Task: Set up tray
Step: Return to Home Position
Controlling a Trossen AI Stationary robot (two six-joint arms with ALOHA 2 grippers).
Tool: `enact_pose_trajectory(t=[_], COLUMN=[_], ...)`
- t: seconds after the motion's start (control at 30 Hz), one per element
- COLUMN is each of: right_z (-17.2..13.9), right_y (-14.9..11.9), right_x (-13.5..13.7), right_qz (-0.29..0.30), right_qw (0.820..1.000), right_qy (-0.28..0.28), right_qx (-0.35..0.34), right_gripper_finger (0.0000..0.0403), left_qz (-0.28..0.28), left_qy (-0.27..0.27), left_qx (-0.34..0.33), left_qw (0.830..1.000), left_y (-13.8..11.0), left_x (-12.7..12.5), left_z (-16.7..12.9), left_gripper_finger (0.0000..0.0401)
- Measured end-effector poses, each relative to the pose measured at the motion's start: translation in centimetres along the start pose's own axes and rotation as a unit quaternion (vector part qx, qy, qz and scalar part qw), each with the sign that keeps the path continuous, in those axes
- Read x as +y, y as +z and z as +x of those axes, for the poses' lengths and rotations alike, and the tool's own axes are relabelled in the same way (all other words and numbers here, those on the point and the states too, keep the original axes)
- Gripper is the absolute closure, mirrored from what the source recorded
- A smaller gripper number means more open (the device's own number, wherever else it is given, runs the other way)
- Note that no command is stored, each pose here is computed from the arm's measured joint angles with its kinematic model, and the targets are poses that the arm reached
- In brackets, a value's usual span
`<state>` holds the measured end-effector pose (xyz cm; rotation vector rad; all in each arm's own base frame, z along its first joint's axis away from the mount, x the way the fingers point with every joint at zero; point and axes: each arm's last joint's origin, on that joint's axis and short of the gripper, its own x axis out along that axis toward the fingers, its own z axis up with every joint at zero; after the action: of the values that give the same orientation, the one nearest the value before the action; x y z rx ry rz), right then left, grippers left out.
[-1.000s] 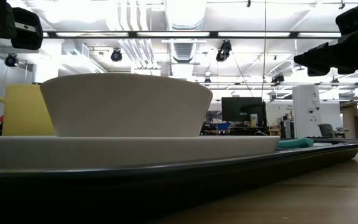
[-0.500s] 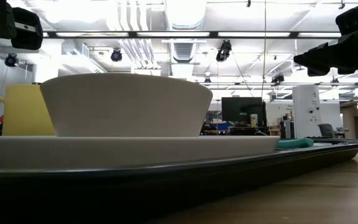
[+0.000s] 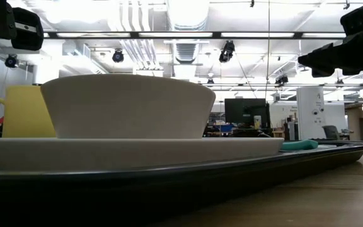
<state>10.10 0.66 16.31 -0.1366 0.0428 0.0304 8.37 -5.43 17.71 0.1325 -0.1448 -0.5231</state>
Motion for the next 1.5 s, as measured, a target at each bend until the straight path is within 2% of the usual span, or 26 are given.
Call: enact_pose_trajectory(t=[0.07, 0.2, 0.33, 0.5, 0.87, 1.5], right_z=[0.0, 0.05, 0.07, 0.14, 0.15, 0.16], right_y=[0.02, 0.05, 0.03, -0.05, -0.06, -0.07], right_x=[-0.07, -0.48, -0.55, -0.56, -0.55, -0.54], right_qz=[-0.001, -0.023, -0.034, -0.068, -0.055, -0.053], right_qw=[1.0, 0.997, 0.995, 0.993, 0.994, 0.994], right_qy=[-0.012, -0.077, -0.09, -0.092, -0.092, -0.091], right_qx=[0.0, 0.007, 0.011, 0.02, 0.019, 0.019], right_gripper_finger=[0.0281, 0.0276, 0.0271, 0.0268, 0.028, 0.0277], left_qz=[0.0, 0.0, 0.0, 0.0, 0.0, 0.0], left_qy=[0.0, 0.0, 0.0, 0.0, 0.0, 0.0], left_qx=[0.0, 0.0, 0.0, 0.0, 0.0, 0.0], left_qw=[1.0, 1.0, 1.0, 1.0, 1.0, 1.0], left_y=[0.01, 0.01, 0.0, 0.0, 0.0, 0.01], left_x=[0.0, 0.0, 0.0, 0.0, 0.0, 0.0], left_z=[0.0, 0.0, 0.0, 0.0, 0.0, 0.0], left_gripper_finger=[0.0285, 0.0285, 0.0285, 0.0285, 0.0285, 0.0285])
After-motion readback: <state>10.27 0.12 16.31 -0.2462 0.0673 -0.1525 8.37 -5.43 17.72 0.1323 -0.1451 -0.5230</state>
